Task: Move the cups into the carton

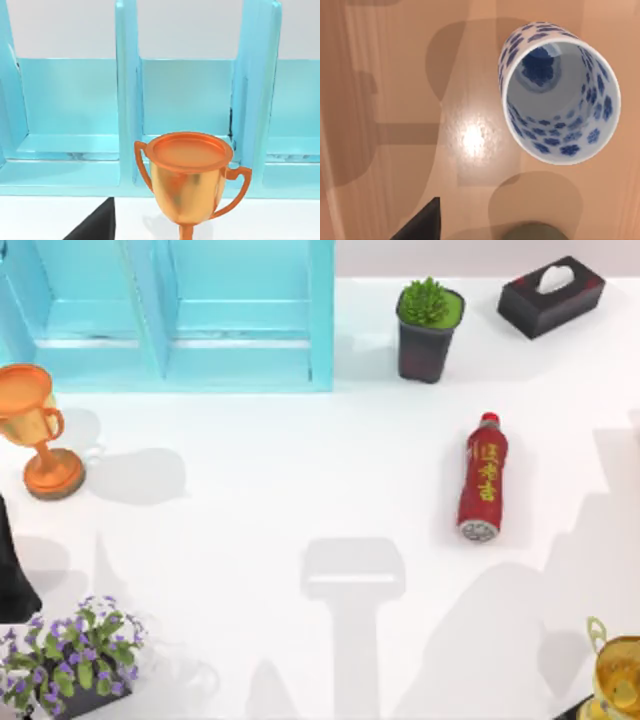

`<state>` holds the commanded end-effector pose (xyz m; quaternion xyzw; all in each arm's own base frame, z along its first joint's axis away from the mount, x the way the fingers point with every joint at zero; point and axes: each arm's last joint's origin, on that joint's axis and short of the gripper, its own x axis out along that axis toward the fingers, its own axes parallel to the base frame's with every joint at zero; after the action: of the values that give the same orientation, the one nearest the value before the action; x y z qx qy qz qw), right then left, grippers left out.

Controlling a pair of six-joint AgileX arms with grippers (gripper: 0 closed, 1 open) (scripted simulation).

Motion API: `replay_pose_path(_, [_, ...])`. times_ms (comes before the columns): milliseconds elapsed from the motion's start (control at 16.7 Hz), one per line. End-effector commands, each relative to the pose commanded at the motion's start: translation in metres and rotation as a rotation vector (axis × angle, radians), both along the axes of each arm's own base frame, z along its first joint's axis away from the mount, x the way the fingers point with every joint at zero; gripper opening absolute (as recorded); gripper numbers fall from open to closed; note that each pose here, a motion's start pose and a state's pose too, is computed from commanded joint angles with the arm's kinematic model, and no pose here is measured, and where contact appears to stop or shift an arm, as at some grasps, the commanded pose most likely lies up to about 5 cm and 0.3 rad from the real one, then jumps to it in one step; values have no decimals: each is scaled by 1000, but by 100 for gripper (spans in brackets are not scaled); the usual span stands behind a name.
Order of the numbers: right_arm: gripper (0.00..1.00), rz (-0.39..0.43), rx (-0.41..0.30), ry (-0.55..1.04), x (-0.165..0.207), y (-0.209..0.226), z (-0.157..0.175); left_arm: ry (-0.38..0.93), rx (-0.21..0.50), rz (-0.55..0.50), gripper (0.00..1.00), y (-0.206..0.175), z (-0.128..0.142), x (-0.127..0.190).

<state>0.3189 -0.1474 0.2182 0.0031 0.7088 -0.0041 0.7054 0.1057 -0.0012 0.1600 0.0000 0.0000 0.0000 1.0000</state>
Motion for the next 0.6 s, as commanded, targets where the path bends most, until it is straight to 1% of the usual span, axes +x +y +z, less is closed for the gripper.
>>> replay_pose_path(180, [100, -5, 3, 4, 3, -3, 15, 0, 0, 0, 100, 0, 0, 0])
replay_pose_path(480, [100, -2, 0, -1, 4, -3, 77, 0, 0, 0, 100, 0, 0, 0])
replay_pose_path(600, [100, -1, 1, 0, 1, -1, 93, 0, 0, 0, 100, 0, 0, 0])
